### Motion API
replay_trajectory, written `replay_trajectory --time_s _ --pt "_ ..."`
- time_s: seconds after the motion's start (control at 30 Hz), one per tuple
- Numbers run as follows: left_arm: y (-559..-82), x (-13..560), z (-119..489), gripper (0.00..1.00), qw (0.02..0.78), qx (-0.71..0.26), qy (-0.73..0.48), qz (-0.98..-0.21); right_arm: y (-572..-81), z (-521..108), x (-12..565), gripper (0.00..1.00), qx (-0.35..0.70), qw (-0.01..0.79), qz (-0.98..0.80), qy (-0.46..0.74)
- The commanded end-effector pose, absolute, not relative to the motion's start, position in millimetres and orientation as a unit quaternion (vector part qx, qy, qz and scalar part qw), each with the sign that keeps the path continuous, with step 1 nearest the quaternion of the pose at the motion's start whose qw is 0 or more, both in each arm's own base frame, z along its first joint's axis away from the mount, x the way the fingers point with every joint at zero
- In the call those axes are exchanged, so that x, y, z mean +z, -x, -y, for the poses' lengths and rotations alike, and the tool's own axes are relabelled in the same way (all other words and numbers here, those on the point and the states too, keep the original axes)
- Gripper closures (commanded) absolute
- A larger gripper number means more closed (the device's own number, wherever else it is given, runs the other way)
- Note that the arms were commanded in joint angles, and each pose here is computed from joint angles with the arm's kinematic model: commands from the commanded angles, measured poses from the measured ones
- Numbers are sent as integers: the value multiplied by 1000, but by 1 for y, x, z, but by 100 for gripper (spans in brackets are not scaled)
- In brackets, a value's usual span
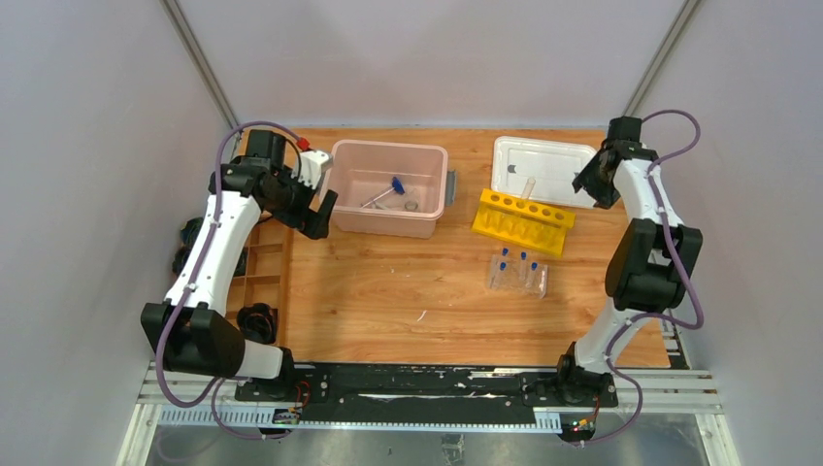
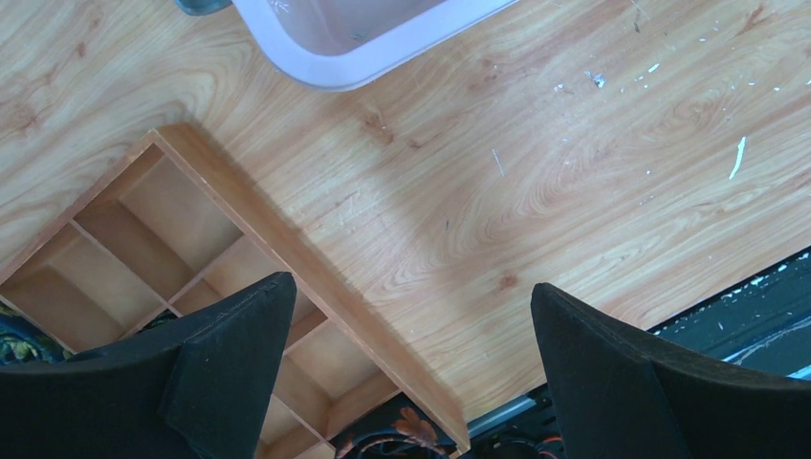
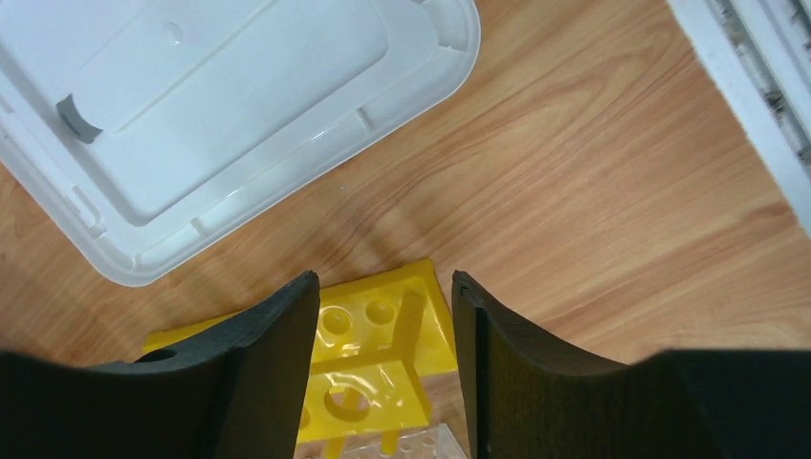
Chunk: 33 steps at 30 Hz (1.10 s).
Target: Organize the chemistry lab equipment
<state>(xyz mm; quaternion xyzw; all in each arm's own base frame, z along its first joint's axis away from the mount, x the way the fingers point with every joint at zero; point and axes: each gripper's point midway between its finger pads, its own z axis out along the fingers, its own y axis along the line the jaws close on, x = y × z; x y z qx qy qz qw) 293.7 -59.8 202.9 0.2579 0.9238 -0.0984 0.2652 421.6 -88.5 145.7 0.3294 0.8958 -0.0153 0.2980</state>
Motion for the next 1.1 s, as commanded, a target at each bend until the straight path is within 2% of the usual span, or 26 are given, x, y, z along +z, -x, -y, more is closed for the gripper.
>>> replay_trajectory --time_s 0.0,0.23,0.63,1.07 --pt "-296 197 62 0 260 -109 -268 -921 -430 82 114 45 15 263 -882 -390" --pt "-298 193 63 0 254 -112 -274 -921 -442 76 77 54 16 232 -872 -431" --pt "-301 187 63 0 243 -114 -276 -923 -465 74 48 53 12 207 -859 -467" --pt "-301 177 65 0 229 -122 -287 -922 -473 63 45 51 29 202 -855 -477"
